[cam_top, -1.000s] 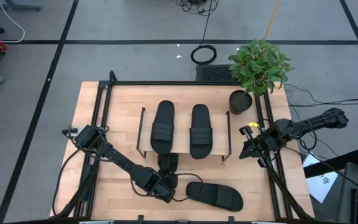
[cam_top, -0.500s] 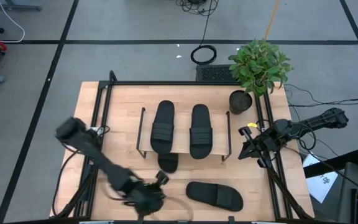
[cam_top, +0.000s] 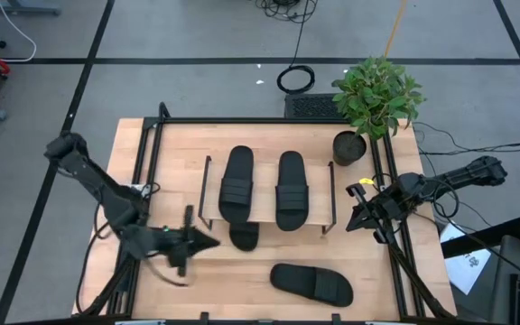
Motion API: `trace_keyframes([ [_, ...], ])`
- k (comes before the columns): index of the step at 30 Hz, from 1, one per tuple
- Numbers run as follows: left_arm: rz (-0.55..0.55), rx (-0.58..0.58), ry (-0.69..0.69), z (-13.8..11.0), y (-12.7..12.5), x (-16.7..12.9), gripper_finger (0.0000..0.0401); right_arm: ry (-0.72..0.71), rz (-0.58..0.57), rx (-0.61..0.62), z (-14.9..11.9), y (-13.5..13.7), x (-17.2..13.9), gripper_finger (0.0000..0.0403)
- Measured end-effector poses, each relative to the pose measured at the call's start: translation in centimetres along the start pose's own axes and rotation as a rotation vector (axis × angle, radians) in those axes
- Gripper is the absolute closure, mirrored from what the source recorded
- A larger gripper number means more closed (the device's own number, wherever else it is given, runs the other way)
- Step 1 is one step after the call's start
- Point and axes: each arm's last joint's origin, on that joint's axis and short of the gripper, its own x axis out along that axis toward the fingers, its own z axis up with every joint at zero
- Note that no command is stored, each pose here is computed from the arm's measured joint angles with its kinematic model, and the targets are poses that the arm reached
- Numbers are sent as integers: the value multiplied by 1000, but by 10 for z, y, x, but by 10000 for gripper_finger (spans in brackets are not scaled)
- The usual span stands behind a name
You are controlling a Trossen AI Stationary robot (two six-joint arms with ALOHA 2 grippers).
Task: Pick and place slides into the shelf
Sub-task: Adjust the black slipper
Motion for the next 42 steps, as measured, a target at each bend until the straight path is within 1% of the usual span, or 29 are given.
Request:
trace_keyframes([
  [2, 40, 16, -138, -16, -5, -14, 401, -4, 0, -1, 0, 0, 0, 403],
  [4, 116, 18, -208, -34, -4, -24, 401, -4, 0, -2, 0, 0, 0, 403],
  [8, 269, -16, -217, -70, 12, -42, 401, -2, -3, -25, 0, 0, 0, 403],
  [11, 359, -54, -218, -88, 29, -54, 401, 2, -3, -51, 0, 0, 0, 403],
  [13, 398, -67, -221, -98, 39, -62, 401, 3, -3, -66, 0, 0, 1, 403],
  [16, 417, -95, -227, -113, 51, -76, 401, 5, -4, -92, -1, 0, 1, 403],
  [18, 395, -143, -249, -121, 57, -84, 401, 5, -4, -125, -1, 0, 1, 403],
  [20, 344, -230, -284, -126, 60, -91, 401, 5, -4, -141, -1, 0, 1, 403],
  [21, 298, -279, -305, -129, 60, -93, 401, 5, -4, -142, -1, 0, 1, 403],
  [23, 164, -359, -353, -132, 57, -95, 401, 5, -4, -134, -1, 0, 1, 403],
  [25, 49, -412, -382, -135, 52, -95, 401, 5, -4, -123, -1, 0, 1, 403],
  [27, 4, -423, -377, -138, 47, -92, 401, 8, -4, -112, -1, 0, 1, 403],
  [28, -2, -421, -361, -141, 44, -90, 401, 11, -3, -112, -1, 0, 1, 403],
  [31, 31, -397, -308, -151, 38, -84, 401, 12, -2, -135, -1, 0, 1, 403],
  [34, 52, -350, -304, -158, 31, -80, 401, 13, -2, -152, -1, 0, 1, 403],
  [37, 59, -334, -305, -160, 29, -79, 399, 15, -7, -155, -2, 0, 1, 403],
  [42, 67, -346, -300, -161, 29, -78, 400, 37, -85, -156, -2, -3, 1, 403],
])
